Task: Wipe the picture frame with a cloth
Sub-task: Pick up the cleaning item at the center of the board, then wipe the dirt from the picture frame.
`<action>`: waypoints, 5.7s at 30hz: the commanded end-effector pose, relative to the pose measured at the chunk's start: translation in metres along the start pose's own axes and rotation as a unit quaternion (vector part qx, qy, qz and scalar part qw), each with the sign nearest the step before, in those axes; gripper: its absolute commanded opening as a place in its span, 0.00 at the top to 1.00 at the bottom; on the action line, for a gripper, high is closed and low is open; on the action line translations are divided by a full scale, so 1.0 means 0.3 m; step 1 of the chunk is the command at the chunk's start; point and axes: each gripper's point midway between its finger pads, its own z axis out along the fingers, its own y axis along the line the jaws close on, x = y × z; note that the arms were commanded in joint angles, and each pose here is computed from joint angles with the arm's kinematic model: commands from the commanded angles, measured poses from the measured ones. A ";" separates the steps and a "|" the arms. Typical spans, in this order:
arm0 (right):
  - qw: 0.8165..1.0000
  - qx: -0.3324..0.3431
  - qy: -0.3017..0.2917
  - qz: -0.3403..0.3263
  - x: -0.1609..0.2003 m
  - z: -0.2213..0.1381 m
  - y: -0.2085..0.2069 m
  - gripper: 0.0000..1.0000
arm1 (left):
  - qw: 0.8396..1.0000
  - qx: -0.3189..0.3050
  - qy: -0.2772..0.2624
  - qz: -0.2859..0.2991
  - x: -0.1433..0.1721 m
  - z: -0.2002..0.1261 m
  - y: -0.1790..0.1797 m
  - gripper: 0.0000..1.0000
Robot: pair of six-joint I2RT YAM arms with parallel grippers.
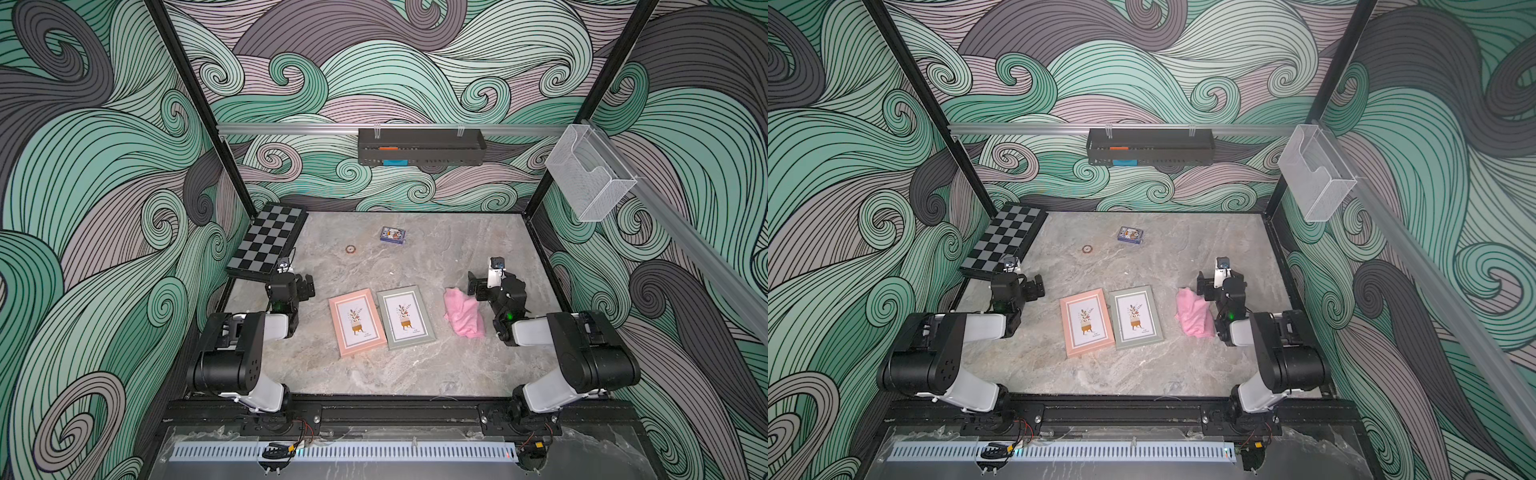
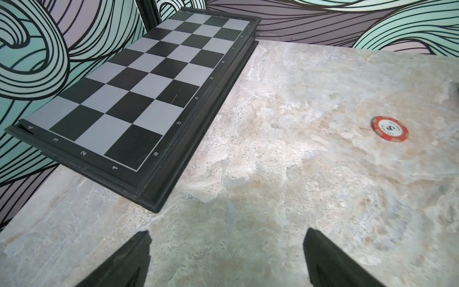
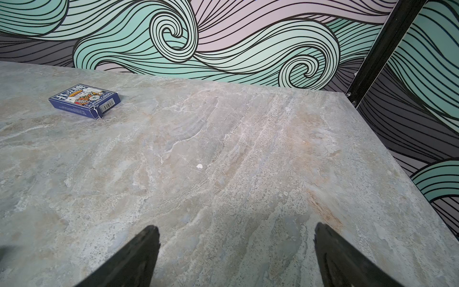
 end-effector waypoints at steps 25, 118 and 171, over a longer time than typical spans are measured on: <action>0.937 -0.098 0.334 -0.039 -0.026 -0.475 0.380 0.16 | 0.890 0.327 0.252 -0.195 -0.109 -0.680 -0.488 0.03; 0.806 -0.311 0.503 0.035 0.113 -0.016 0.991 1.00 | 0.902 0.122 0.411 0.047 0.574 -0.475 -0.935 0.92; 0.823 -0.164 0.541 0.052 0.360 -0.540 0.536 1.00 | 0.915 0.093 0.393 0.006 0.523 -0.403 -0.969 1.00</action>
